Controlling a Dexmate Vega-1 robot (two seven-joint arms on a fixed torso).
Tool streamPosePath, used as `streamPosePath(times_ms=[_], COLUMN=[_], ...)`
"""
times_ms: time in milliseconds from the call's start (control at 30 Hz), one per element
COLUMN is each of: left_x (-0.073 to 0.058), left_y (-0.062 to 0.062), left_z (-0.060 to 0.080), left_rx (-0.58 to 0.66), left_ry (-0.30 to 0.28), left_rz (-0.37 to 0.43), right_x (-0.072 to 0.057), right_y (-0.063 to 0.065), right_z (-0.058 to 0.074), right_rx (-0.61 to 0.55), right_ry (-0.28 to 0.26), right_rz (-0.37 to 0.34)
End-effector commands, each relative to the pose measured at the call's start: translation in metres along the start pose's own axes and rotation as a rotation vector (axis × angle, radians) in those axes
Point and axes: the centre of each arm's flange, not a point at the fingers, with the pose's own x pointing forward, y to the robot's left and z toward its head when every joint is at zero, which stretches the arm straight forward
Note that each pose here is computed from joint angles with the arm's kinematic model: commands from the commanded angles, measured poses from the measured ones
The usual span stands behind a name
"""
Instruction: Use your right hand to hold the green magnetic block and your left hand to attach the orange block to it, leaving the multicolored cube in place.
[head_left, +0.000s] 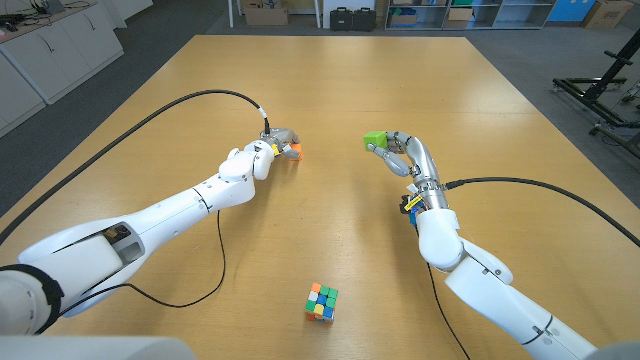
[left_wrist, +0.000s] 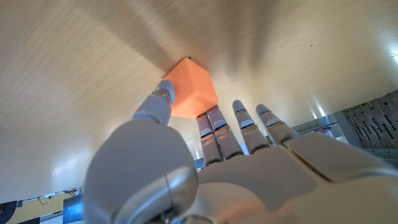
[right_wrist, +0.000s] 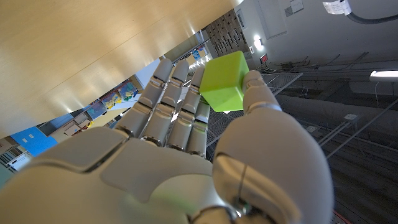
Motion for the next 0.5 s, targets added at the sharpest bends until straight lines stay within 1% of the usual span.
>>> streamPosePath(times_ms=[33, 300, 500], left_x=[-0.0046, -0.007, -0.0124], left_y=[-0.0008, -0.0012, 0.0021], left_z=[-0.0009, 0.0026, 0.0026], left_rx=[-0.011, -0.005, -0.013], left_ry=[0.008, 0.014, 0.021], left_rz=[0.009, 0.007, 0.015], right_x=[0.0005, -0.0001, 0.0008], right_y=[0.0024, 0.0029, 0.0045], right_z=[0.0004, -0.0013, -0.0018], right_rx=[-0.002, 0.004, 0.009], right_ry=[0.003, 0.002, -0.001], right_rz=[0.007, 0.009, 0.016])
